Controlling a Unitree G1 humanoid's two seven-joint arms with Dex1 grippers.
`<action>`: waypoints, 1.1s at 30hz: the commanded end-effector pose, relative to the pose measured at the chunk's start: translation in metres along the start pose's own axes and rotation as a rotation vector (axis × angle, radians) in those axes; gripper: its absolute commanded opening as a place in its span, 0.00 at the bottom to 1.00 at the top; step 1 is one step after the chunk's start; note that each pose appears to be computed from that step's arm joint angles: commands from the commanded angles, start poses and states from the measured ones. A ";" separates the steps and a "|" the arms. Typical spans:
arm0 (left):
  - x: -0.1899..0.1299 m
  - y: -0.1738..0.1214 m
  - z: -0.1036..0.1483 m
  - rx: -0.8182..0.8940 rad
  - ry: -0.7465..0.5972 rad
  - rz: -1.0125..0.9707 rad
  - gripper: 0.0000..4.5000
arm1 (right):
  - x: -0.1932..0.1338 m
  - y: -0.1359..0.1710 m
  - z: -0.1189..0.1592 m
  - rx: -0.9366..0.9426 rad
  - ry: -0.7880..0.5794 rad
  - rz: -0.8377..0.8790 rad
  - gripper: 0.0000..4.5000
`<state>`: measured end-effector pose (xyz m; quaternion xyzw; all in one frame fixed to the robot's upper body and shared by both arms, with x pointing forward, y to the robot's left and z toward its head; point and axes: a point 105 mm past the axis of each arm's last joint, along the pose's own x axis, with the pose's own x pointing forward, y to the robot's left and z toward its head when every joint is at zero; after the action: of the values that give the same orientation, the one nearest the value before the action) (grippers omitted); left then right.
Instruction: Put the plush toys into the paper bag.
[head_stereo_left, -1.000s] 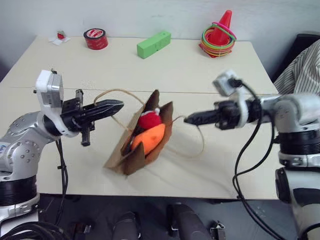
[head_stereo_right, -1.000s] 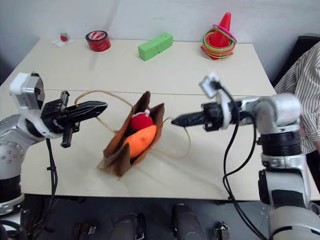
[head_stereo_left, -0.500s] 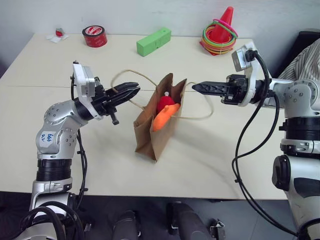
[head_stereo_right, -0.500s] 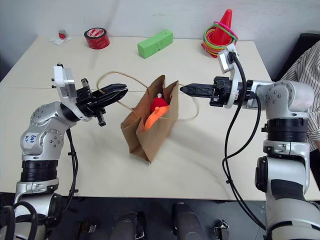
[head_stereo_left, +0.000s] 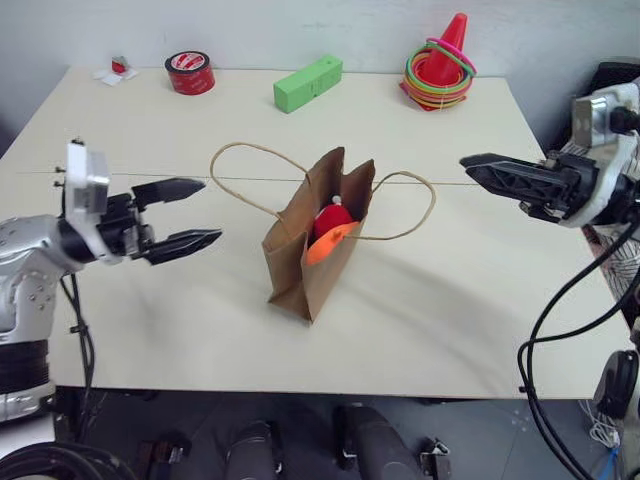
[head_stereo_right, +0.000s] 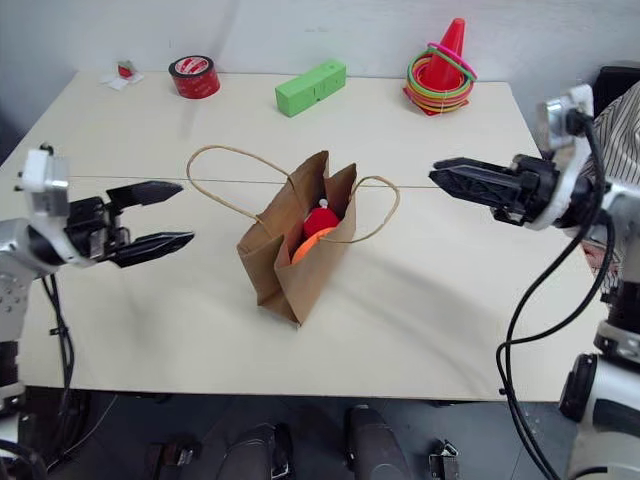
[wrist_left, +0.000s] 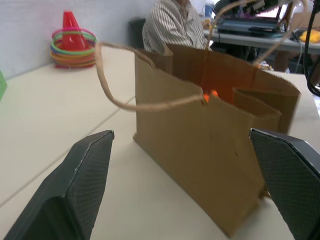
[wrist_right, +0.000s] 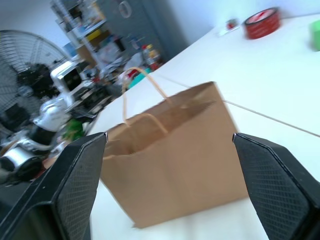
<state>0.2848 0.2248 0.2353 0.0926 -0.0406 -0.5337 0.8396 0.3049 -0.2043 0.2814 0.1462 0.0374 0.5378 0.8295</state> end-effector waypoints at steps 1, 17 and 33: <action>-0.005 -0.021 -0.004 0.020 0.030 -0.044 1.00 | -0.007 0.004 -0.025 -0.143 0.067 -0.041 0.92; 0.087 -0.067 -0.026 -0.017 -0.143 0.130 1.00 | 0.110 0.028 -0.178 -0.697 0.157 0.191 0.00; 0.113 -0.034 -0.039 -0.043 -0.131 0.189 0.29 | 0.103 0.030 -0.164 -0.709 0.098 0.150 0.00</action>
<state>0.3084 0.1065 0.1749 0.0337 -0.0684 -0.4541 0.8877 0.2902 -0.0528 0.1274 -0.1818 -0.1028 0.5902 0.7797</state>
